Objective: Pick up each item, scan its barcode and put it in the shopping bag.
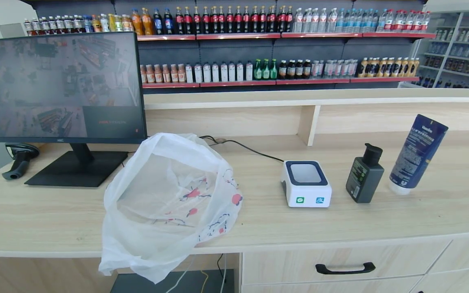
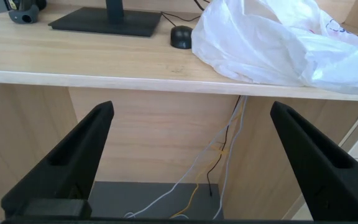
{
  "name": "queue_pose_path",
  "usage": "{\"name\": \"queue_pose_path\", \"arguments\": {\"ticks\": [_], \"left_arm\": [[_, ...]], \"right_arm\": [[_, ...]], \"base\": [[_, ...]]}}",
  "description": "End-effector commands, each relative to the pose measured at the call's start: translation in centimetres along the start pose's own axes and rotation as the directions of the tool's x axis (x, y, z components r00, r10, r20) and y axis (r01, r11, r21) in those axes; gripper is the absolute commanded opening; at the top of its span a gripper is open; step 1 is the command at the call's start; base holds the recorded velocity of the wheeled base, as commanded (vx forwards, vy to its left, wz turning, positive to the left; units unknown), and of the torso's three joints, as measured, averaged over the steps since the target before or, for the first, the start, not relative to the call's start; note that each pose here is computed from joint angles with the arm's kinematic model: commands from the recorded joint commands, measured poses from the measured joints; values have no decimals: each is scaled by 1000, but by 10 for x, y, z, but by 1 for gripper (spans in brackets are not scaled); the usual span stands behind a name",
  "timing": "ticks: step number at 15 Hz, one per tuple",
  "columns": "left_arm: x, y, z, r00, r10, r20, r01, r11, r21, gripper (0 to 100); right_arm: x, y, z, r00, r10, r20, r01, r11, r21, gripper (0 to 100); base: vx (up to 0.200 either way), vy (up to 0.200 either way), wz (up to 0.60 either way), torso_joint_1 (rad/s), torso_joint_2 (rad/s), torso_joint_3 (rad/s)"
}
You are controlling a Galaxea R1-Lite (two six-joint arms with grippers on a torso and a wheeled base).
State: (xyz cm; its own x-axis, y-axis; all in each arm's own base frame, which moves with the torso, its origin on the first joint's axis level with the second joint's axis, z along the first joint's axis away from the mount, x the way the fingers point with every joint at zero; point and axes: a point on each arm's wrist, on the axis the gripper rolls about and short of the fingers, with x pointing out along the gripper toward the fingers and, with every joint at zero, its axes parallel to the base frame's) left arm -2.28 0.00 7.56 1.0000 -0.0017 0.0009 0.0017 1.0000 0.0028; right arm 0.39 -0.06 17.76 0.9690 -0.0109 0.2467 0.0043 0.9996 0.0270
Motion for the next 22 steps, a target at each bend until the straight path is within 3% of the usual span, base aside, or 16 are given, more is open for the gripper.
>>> {"name": "queue_pose_path", "arguments": {"ticks": [1,4,5,7,9,14,22], "left_arm": [[0,0,0,1000,0,1,0,1000,0,100],[0,0,0,1000,0,1,0,1000,0,100],[0,0,0,1000,0,1,0,1000,0,100],[0,0,0,1000,0,1,0,1000,0,100],[0,0,0,1000,0,1,0,1000,0,100],[0,0,0,1000,0,1,0,1000,0,100],[0,0,0,1000,0,1,0,1000,0,100]], "right_arm": [[98,5,1,999,18,42,-17,1000,-18,100],[159,16,-17,986,70,149,-67,997,-27,100],[172,21,-30,992,91,91,-89,996,-26,100],[183,27,-34,991,113,79,-111,994,-22,100],[187,32,-53,992,130,-5,-130,991,-21,100],[203,37,-81,984,139,-112,-142,990,-18,100],[215,38,-106,970,135,-200,-142,990,-17,100]], "base": [[0,0,0,0,0,0],[0,0,0,0,0,0],[0,0,0,0,0,0],[0,0,0,0,0,0],[0,0,0,0,0,0],[0,0,0,0,0,0],[0,0,0,0,0,0]]}}
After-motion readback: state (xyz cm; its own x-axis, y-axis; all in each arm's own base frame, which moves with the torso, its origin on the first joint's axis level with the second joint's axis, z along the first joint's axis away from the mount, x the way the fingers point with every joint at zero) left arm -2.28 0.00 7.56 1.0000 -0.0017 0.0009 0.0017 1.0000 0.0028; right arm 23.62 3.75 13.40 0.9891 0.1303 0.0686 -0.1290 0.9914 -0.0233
